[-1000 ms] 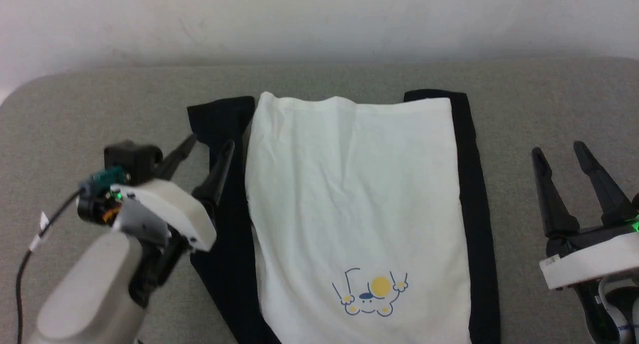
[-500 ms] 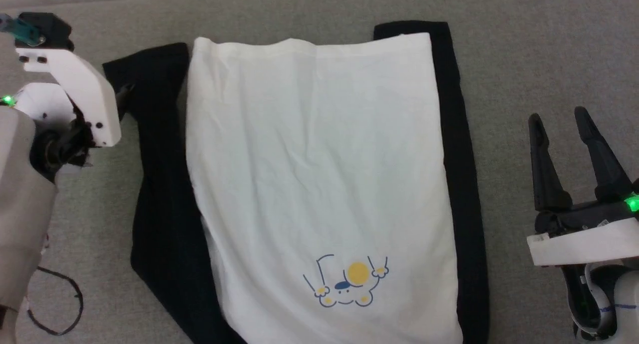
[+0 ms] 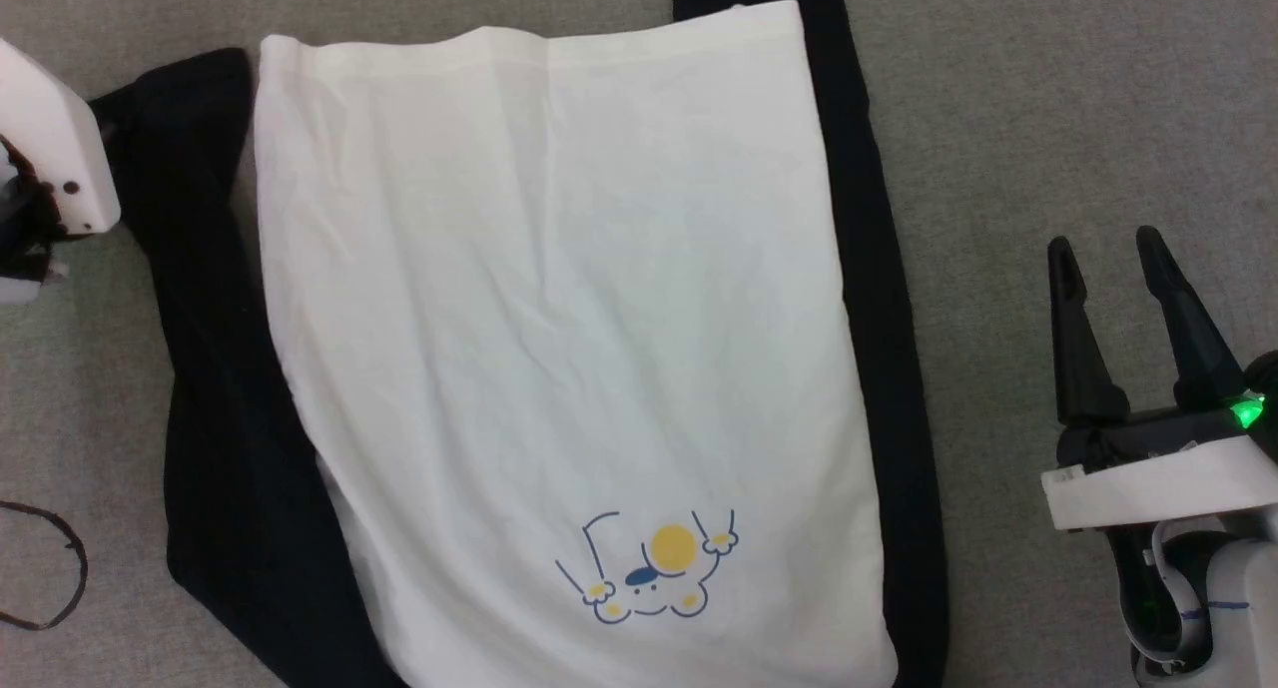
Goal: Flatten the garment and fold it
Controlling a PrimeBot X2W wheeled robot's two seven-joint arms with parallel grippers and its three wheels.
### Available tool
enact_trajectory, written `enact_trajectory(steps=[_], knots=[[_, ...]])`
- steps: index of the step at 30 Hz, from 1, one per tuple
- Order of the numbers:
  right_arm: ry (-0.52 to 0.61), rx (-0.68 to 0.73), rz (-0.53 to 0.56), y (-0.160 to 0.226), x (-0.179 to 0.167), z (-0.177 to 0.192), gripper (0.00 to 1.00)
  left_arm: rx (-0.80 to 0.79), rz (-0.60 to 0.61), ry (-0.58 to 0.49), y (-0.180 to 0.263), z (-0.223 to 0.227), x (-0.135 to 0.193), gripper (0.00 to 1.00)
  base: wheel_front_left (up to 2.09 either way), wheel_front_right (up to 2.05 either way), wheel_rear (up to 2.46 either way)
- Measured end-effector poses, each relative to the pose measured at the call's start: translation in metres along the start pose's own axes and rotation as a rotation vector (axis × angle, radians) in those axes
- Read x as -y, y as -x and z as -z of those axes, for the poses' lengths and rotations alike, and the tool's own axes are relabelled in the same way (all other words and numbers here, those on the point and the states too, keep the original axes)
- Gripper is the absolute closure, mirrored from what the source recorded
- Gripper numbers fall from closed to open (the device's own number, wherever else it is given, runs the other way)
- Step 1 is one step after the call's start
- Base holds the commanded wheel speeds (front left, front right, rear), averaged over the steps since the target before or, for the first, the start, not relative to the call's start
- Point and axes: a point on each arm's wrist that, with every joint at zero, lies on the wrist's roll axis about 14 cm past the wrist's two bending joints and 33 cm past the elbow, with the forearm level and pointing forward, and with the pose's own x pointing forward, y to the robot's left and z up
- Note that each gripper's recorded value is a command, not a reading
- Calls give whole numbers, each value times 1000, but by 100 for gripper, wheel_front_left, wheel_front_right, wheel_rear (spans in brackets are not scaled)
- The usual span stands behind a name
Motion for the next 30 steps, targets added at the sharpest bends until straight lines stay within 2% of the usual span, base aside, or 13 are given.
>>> enact_trajectory(steps=[1, 2, 5, 11, 15, 20, 23, 30], knots=[[1, -4, 3, 0, 1, 1, 0, -13, 10, -5, -1, 2, 2, 46, 0, 0, 0], [1, -6, 6, 0, 2, 2, 0, -24, 19, -9, -2, 2, 3, 100, 0, 0, 0], [6, -8, 12, -1, 4, 3, 0, -31, 37, 3, 1, 1, 4, 100, 0, 0, 0], [11, 8, 18, 2, 6, -4, 0, 85, 20, 28, 14, -4, 1, 100, 0, 0, 0], [10, 37, 29, 8, 10, -16, 0, 210, -1, 44, 37, -13, -9, 100, 0, 0, 0], [-2, 46, 43, 24, 14, -25, 0, 435, 12, 34, 86, -52, -6, 100, 0, 0, 0], [-10, 58, 52, 35, 17, -32, 0, 550, 46, 24, 119, -69, 9, 100, 0, 0, 0], [-34, 99, 33, 52, 10, -49, 0, 774, 170, 13, 198, -93, 75, 100, 0, 0, 0]])
